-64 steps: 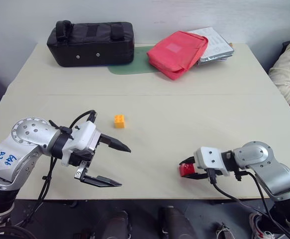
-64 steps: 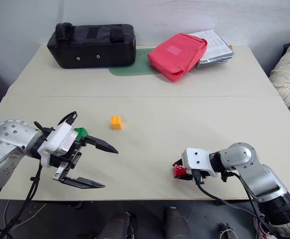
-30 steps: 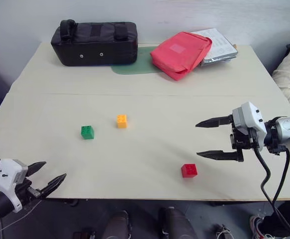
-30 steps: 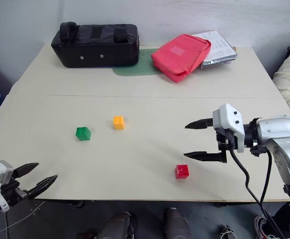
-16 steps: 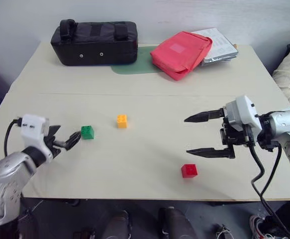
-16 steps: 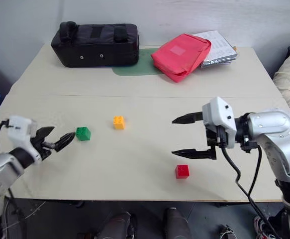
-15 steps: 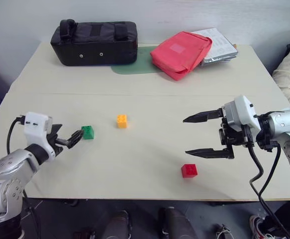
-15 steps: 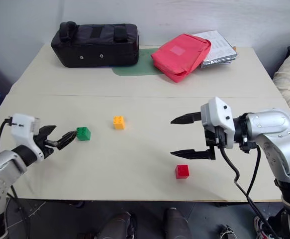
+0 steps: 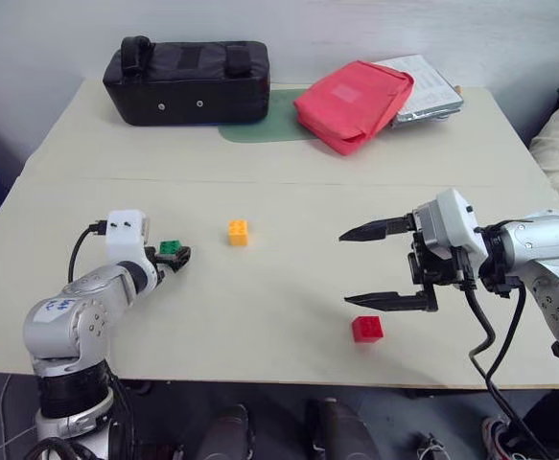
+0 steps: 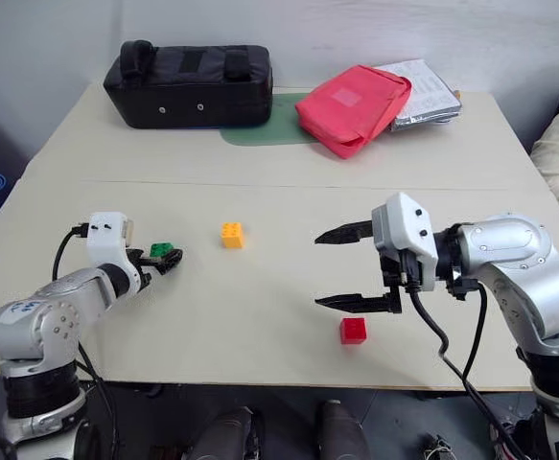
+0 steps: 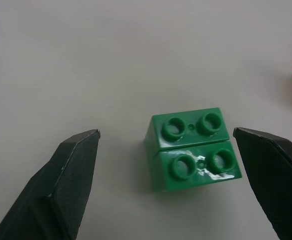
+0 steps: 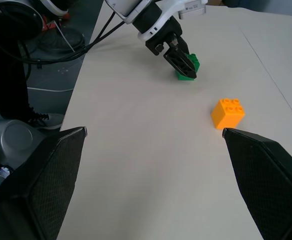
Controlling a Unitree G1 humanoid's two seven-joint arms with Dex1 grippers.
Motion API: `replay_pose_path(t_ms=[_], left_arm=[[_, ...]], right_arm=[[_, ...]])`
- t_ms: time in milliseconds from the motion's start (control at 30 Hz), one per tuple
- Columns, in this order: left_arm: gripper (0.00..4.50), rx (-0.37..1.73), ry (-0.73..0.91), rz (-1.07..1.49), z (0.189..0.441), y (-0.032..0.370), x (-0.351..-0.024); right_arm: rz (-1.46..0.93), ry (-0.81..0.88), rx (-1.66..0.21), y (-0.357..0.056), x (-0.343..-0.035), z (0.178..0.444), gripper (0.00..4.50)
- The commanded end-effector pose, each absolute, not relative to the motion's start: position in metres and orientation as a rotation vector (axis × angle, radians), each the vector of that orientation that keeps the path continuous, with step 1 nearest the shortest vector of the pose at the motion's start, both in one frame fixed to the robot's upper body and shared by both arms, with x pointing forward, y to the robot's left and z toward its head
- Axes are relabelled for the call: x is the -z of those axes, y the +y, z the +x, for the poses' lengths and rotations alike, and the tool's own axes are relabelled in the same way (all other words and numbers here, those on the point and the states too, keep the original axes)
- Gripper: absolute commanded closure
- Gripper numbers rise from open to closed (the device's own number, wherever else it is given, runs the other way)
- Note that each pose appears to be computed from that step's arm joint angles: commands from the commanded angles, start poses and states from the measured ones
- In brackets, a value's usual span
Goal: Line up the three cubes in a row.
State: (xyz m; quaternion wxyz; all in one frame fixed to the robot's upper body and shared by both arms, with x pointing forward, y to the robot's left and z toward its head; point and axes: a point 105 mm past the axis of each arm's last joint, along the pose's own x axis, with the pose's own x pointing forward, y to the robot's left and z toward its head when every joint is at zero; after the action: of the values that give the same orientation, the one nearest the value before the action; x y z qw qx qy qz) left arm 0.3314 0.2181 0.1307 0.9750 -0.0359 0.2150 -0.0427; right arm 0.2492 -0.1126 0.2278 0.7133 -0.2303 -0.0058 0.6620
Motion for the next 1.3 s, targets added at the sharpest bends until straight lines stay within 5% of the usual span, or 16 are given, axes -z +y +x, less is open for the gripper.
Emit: replay_pose_path(t_ms=[33,133,400,600,800,1033,1300], left_arm=[[0.0,0.083,0.433,-0.061,0.334,0.215,-0.132],[0.57,0.097,0.464,-0.067,0.331,0.213,-0.127],[3.0,0.086,0.466,-0.052,0.331,0.217,-0.127],[2.98,0.263,0.394,-0.004,0.33,0.224,-0.146],[2.98,0.866,0.299,0.255,0.297,0.191,-0.174],[2.98,1.477,0.342,0.463,0.25,0.142,-0.167],[2.98,1.642,0.329,0.56,0.244,0.103,-0.142]], right_arm=[[-0.539,-0.075,-1.486,-0.105,-0.237,0.244,0.04],[-0.541,-0.082,-1.493,-0.103,-0.237,0.243,0.0],[-0.54,-0.086,-1.491,-0.1,-0.235,0.245,0.0],[-0.54,-0.056,-1.491,-0.104,-0.231,0.244,0.0],[-0.589,-0.01,-1.468,-0.115,-0.222,0.246,0.0],[-0.612,0.058,-1.452,-0.127,-0.204,0.235,0.0],[-0.64,0.169,-1.456,-0.142,-0.183,0.211,0.0]])
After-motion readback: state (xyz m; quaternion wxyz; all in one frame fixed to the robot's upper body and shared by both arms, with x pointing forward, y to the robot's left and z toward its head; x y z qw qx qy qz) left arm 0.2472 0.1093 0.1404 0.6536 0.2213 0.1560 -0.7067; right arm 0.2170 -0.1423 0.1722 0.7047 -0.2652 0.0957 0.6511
